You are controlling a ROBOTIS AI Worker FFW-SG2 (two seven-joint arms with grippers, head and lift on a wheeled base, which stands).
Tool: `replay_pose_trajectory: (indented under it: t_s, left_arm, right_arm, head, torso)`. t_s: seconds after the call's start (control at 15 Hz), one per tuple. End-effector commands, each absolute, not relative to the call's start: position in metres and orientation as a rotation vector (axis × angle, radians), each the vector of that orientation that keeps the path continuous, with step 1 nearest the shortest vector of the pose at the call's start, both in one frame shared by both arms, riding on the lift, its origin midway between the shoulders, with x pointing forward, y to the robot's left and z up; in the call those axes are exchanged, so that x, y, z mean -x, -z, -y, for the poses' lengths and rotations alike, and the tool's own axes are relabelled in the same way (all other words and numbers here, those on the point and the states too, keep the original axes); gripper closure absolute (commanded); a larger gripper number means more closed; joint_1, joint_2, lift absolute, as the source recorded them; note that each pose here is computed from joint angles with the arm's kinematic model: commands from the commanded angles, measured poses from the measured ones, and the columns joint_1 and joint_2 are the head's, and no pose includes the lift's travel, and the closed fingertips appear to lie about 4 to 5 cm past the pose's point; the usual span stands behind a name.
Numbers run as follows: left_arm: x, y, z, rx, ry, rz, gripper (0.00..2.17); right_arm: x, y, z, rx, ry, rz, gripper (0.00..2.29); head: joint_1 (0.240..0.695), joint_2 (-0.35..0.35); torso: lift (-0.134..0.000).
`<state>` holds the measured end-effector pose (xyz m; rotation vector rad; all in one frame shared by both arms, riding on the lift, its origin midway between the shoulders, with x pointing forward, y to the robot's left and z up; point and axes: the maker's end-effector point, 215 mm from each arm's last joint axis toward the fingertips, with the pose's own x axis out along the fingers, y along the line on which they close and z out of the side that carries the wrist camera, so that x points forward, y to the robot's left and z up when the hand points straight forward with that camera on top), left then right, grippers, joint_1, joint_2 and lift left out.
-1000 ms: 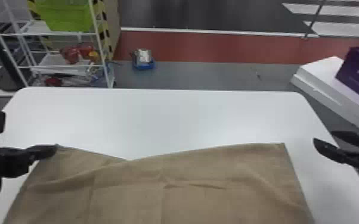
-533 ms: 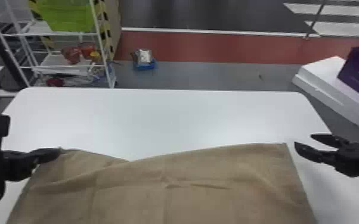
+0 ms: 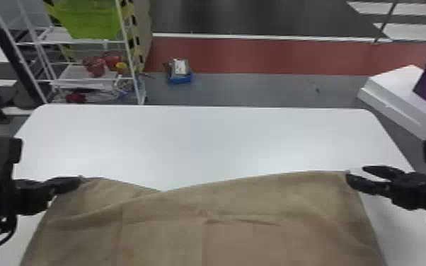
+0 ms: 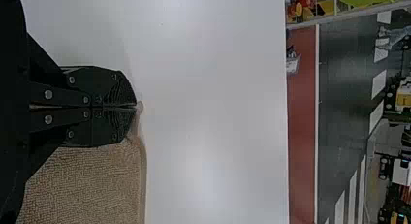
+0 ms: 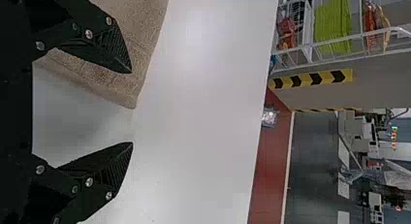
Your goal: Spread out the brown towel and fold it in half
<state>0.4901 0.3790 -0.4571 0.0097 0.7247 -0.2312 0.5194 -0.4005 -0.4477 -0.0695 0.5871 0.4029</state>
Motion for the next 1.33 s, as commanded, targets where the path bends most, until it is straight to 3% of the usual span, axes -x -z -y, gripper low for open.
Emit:
replay_pose_trajectory:
  t_s: [0.0,0.2,0.47,0.53,0.73,1.27]
  left_arm:
    - [-0.489,0.458,-0.381,-0.008,0.228,-0.727,1.56]
    - [-0.488,0.459,-0.38,-0.01,0.229,-0.729,1.56]
    - [-0.487,0.459,-0.381,-0.015,0.229,-0.729,1.56]
    - [-0.487,0.459,-0.381,-0.015,0.229,-0.729,1.56]
    - [-0.489,0.457,-0.381,-0.018,0.229,-0.722,1.56]
    - [-0.499,0.426,-0.387,-0.019,0.198,-0.639,1.56]
  right_arm:
    - [-0.52,0.451,0.395,0.067,-0.415,-0.593,0.5]
    - [-0.519,0.455,0.383,0.071,-0.441,-0.611,0.5]
    - [-0.521,0.455,0.385,0.067,-0.433,-0.621,0.68]
    - [-0.521,0.453,0.386,0.063,-0.433,-0.62,0.96]
    - [-0.523,0.448,0.383,0.061,-0.451,-0.613,1.42]
    - [-0.538,0.424,0.401,0.091,-0.431,-0.582,1.42]
  head:
    - [0.695,-0.024]
    - [0.695,-0.015]
    - [0.695,-0.004]
    - [0.695,-0.004]
    - [0.695,-0.004]
    - [0.695,-0.009]
  torso:
    - [-0.123]
    - [-0.123]
    - [-0.123]
    - [-0.123]
    - [-0.123]
    - [-0.123]
